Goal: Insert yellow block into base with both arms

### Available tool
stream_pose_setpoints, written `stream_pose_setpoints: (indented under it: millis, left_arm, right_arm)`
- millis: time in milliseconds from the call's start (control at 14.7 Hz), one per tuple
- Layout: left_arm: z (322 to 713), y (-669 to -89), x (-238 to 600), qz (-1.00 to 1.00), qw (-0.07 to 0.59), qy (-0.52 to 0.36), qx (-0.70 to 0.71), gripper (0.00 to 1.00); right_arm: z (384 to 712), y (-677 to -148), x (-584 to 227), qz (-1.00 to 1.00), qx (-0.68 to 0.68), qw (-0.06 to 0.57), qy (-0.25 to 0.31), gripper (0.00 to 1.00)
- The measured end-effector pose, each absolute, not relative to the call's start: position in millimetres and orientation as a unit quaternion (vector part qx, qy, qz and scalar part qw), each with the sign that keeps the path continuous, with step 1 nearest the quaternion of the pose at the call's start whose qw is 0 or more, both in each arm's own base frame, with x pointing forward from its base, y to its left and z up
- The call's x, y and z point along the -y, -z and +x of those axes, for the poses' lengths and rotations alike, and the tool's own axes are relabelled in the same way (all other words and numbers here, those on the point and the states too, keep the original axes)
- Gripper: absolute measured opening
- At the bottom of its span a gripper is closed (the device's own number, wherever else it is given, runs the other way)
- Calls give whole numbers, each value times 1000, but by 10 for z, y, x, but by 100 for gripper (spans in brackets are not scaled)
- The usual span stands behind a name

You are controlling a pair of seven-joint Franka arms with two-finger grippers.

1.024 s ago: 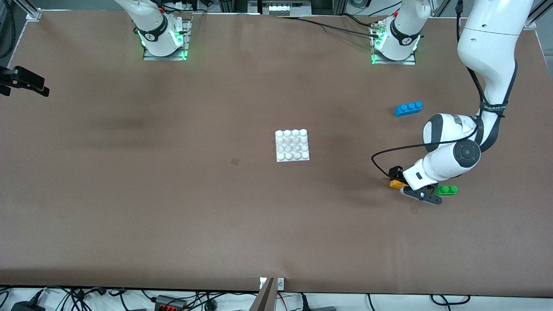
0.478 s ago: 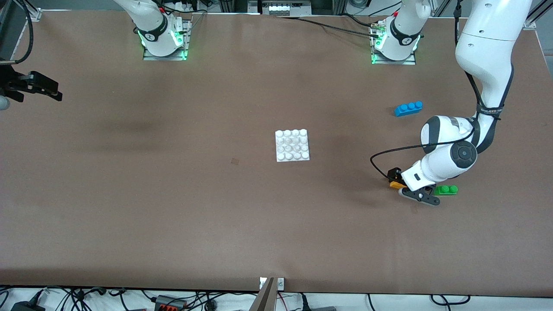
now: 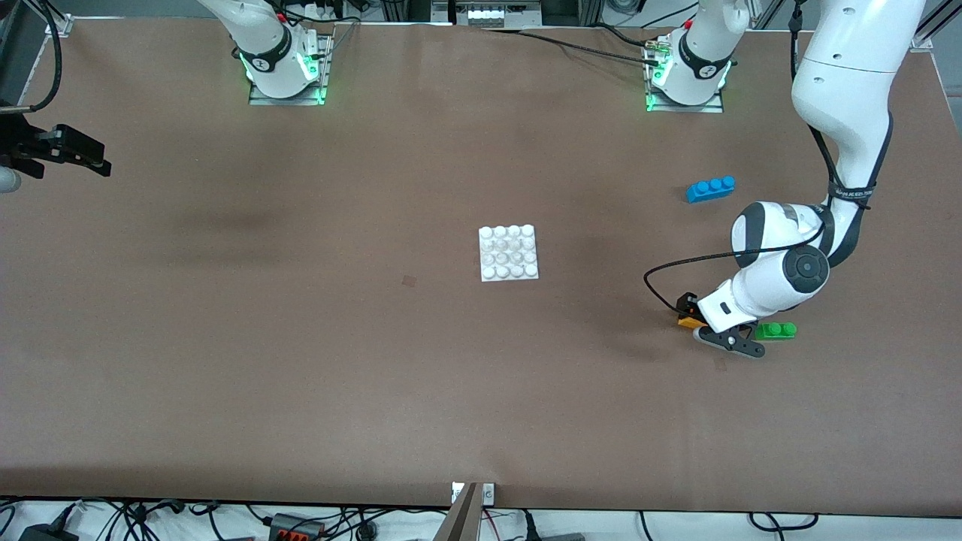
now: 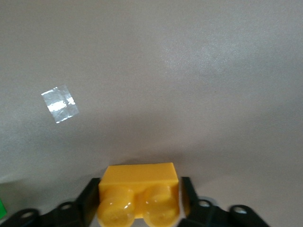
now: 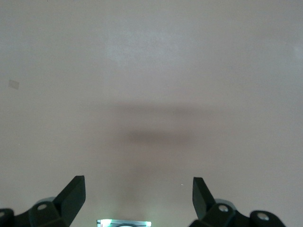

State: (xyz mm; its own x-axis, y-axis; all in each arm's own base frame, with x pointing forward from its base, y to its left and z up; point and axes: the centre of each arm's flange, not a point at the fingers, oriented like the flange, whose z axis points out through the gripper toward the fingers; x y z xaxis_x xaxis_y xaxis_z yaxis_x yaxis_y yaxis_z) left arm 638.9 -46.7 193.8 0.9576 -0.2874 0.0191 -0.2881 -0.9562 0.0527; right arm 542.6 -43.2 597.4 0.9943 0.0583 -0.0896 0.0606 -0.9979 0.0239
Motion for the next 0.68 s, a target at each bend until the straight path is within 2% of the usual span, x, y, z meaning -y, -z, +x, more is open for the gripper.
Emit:
stream_pose_setpoints:
  millis: [410,683]
  left_arm:
    - [6388,-1951,490,989,28,-4,147,68]
    - [6356,-2114,802,989,41,41,138,68]
  right_arm:
    - [5428,-5971,429,998,-30,13,45,100]
    - [5428,-5971,428,998,-30,13,45,100]
